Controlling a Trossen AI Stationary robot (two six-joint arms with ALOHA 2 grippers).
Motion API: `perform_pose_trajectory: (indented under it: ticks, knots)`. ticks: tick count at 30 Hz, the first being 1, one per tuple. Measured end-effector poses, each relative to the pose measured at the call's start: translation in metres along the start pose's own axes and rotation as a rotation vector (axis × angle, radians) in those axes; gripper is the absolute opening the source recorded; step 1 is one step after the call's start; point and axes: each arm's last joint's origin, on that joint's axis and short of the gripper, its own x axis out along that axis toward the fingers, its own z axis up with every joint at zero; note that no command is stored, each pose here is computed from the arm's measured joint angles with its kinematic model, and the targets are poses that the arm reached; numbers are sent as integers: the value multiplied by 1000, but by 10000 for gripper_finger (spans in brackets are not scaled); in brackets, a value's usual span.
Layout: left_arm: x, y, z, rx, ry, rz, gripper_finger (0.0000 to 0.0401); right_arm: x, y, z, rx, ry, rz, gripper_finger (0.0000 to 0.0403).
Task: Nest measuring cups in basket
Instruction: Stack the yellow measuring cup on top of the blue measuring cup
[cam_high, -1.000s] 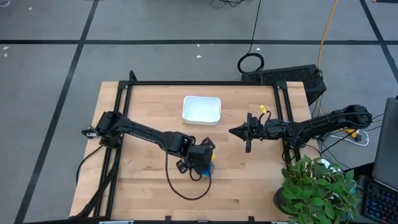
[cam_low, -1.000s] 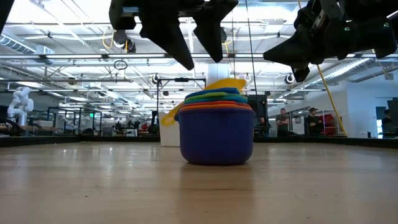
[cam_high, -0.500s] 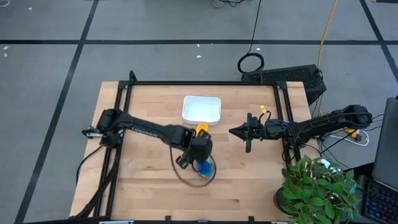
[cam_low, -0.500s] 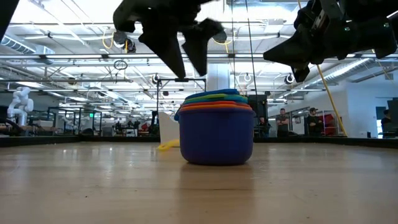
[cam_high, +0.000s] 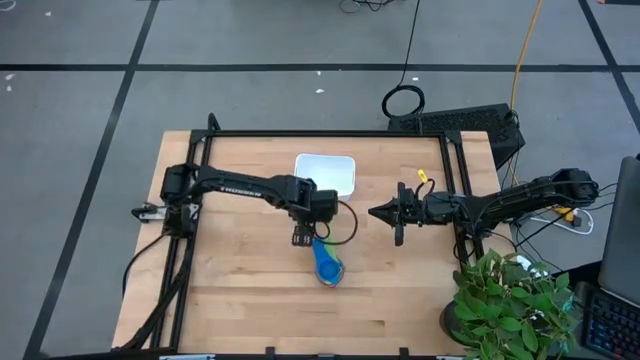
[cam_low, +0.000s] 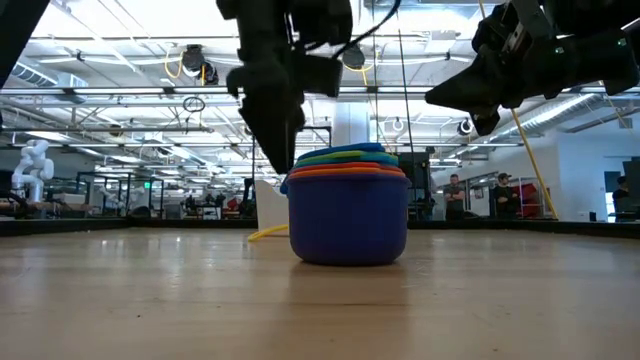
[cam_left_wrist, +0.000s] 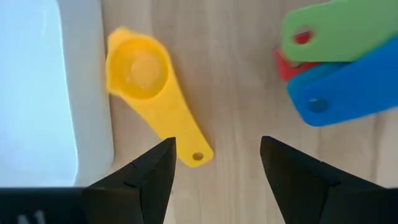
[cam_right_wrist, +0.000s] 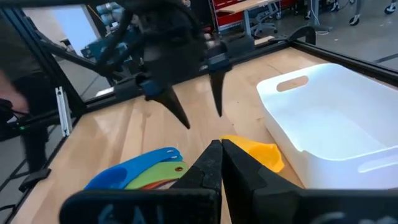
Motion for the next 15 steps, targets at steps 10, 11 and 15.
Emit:
perform_pose_trajectory:
  ticks: [10,11,15]
  knots:
    - [35,-11,-31,-112,-63,30,234,0,-1,-2,14,23,-4,0]
    - [33,-12,-34,-123,-118,42,234,0,-1,-2,14,26,-5,0]
    - [25,-11,-49,-156,-256,77,234,0,-1,-2,14,24,-5,0]
